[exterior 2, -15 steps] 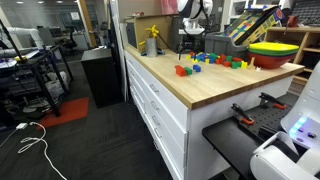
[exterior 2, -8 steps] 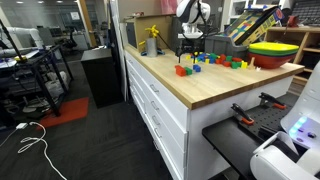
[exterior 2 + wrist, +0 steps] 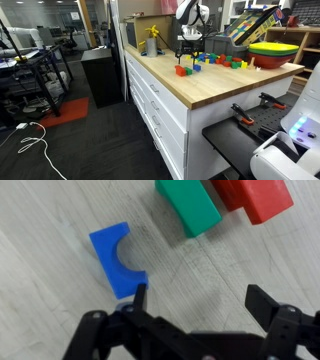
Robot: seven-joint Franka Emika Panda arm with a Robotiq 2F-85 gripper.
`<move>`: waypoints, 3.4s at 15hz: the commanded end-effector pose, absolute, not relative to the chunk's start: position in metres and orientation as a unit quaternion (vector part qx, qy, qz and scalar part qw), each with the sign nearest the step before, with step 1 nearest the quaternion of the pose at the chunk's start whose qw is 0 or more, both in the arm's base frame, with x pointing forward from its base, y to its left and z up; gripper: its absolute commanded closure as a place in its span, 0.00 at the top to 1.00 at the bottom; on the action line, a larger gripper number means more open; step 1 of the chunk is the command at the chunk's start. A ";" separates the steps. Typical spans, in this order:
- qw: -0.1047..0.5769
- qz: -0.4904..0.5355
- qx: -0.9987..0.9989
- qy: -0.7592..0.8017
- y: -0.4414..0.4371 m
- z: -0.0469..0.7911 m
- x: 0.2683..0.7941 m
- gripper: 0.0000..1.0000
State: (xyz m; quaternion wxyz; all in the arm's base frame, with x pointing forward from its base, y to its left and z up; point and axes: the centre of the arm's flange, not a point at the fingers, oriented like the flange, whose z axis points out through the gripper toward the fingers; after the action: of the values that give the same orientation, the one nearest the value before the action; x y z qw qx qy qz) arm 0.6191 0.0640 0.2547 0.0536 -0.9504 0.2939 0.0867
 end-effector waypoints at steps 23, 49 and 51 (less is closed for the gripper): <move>0.065 0.090 -0.950 0.293 0.081 0.251 0.622 1.00; 0.049 0.119 -0.943 0.306 0.038 0.281 0.573 1.00; 0.048 0.136 -0.942 0.303 0.043 0.268 0.567 1.00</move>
State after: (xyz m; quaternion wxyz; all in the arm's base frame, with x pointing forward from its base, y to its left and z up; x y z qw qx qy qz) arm 0.5857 0.0403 0.2721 0.0425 -0.9441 0.3070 0.1120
